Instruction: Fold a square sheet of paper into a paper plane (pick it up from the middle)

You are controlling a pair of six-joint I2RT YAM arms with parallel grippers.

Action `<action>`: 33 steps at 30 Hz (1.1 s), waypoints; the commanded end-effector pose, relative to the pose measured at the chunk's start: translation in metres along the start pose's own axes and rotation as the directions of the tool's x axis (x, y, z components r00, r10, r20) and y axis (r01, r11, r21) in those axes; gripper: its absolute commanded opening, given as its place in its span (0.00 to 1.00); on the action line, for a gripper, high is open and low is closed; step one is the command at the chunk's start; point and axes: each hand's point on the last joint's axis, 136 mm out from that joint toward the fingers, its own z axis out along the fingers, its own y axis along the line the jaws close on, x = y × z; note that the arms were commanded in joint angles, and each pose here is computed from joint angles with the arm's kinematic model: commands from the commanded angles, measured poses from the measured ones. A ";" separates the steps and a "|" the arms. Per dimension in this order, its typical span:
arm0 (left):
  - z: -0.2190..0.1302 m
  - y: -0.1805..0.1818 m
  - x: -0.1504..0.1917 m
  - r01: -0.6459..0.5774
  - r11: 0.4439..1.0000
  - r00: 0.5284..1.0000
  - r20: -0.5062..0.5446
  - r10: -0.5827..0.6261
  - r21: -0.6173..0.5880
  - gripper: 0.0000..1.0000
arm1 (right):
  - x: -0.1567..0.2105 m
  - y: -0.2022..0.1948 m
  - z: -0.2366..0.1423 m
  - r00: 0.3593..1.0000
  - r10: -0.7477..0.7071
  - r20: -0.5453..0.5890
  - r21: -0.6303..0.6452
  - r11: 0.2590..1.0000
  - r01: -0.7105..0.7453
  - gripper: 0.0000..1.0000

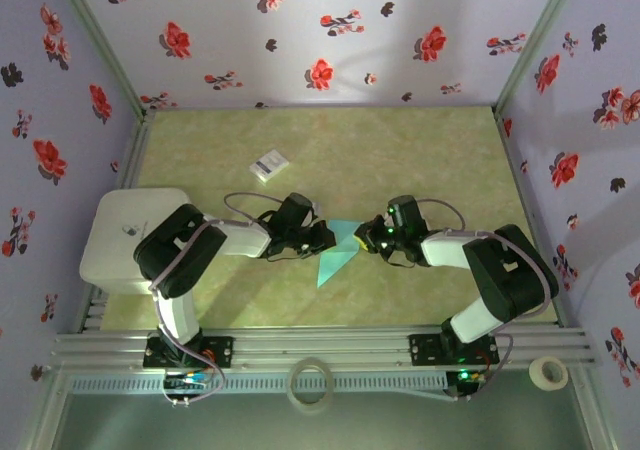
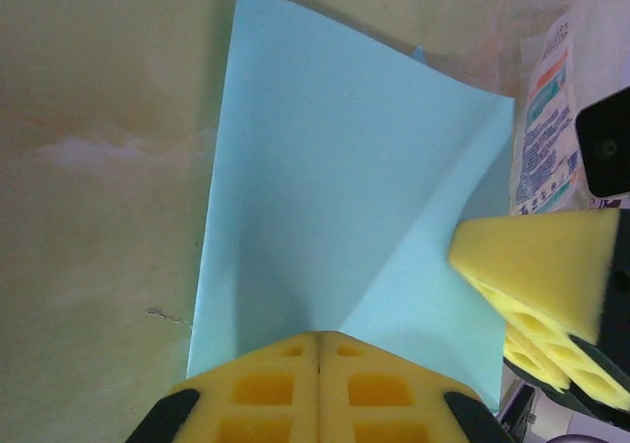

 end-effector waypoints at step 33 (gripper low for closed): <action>-0.056 -0.022 0.015 -0.421 0.865 0.889 0.064 0.453 -0.275 0.33 | -0.003 0.018 -0.014 0.998 -0.044 -0.049 0.019 0.999 0.044 0.00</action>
